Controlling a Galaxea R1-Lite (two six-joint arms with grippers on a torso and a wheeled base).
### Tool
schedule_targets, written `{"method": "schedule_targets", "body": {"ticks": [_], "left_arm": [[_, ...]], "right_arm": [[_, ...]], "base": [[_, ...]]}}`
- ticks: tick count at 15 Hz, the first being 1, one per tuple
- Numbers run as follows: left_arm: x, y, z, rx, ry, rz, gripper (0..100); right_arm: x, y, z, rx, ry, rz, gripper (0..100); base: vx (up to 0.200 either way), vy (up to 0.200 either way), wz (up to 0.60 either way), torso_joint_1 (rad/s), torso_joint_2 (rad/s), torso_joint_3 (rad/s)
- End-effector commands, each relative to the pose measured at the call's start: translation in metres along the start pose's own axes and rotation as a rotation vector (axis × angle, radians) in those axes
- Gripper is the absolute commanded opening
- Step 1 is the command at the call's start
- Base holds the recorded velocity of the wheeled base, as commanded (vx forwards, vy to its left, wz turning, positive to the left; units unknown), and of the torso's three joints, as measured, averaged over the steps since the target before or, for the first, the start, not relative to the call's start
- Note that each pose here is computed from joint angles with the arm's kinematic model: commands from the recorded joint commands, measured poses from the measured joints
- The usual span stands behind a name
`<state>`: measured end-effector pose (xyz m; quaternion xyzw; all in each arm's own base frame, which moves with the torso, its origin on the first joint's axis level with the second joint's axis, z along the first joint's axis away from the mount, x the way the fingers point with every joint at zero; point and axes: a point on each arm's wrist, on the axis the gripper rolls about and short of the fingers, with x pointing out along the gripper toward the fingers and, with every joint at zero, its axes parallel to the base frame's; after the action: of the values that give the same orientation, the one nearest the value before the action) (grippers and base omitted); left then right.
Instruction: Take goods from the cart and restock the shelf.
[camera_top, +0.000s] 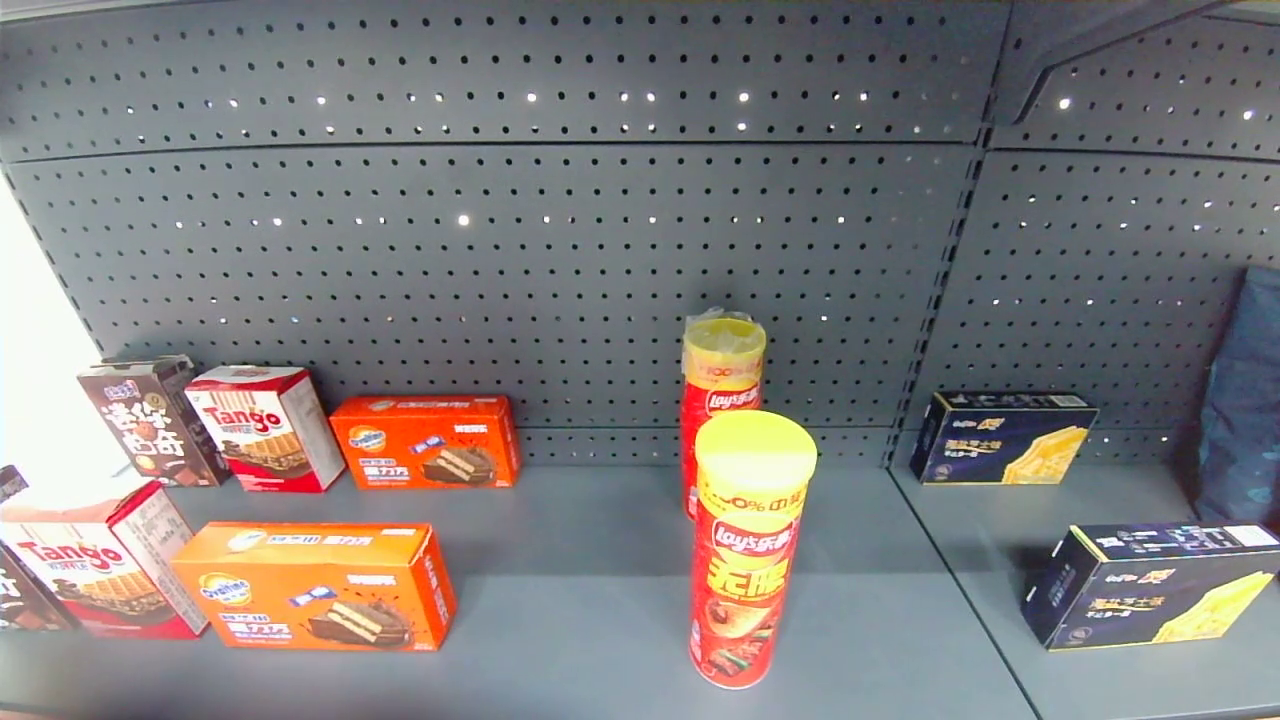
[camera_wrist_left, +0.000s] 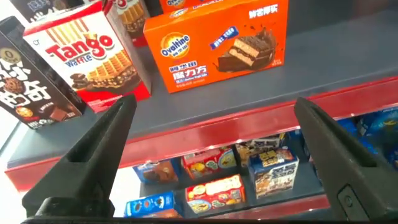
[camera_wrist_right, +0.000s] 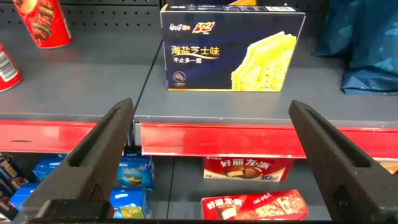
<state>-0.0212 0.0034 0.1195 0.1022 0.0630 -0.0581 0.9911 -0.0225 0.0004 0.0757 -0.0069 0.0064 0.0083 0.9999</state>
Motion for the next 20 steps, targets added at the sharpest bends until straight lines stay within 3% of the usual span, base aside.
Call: {"method": "schedule_targets", "body": {"ticks": [1,6,8,10,11,13,16,18,20], "left_arm": [[-0.002,0.000,-0.001,-0.002,-0.021,0.002,100],[0.002,-0.003,-0.015,-0.003,0.021,0.000,100],[0.005,-0.005,-0.022,-0.024,0.042,-0.012,100],[0.007,-0.008,-0.032,-0.122,0.021,-0.013,100],[0.007,-0.010,-0.031,-0.150,0.025,-0.017,100],[0.011,-0.013,-0.030,-0.170,0.056,-0.048,100],[0.013,-0.018,-0.027,-0.208,0.057,-0.180,100],[0.014,-0.019,-0.026,-0.281,0.068,-0.121,100],[0.012,-0.017,-0.027,-0.266,0.061,0.023,100]], "right_arm": [[0.000,0.000,0.000,0.000,0.002,0.000,100],[0.000,0.000,0.000,0.000,0.002,0.000,100],[0.000,0.000,0.000,0.000,0.002,0.000,100],[0.000,0.000,0.000,0.000,0.002,0.000,100],[0.000,0.000,0.000,0.000,0.002,0.000,100],[0.000,0.000,0.000,0.000,0.002,0.000,100],[0.000,0.000,0.000,0.000,0.002,0.000,100],[0.000,0.000,0.000,0.000,0.002,0.000,100],[0.000,0.000,0.000,0.000,0.002,0.000,100]], "base": [[0.000,0.000,0.00,0.000,0.00,0.000],[0.000,0.000,0.00,0.000,0.00,0.000],[0.000,0.000,0.00,0.000,0.00,0.000],[0.000,0.000,0.00,0.000,0.00,0.000],[0.000,0.000,0.00,0.000,0.00,0.000],[0.000,0.000,0.00,0.000,0.00,0.000],[0.000,0.000,0.00,0.000,0.00,0.000],[0.000,0.000,0.00,0.000,0.00,0.000],[0.000,0.000,0.00,0.000,0.00,0.000]]}}
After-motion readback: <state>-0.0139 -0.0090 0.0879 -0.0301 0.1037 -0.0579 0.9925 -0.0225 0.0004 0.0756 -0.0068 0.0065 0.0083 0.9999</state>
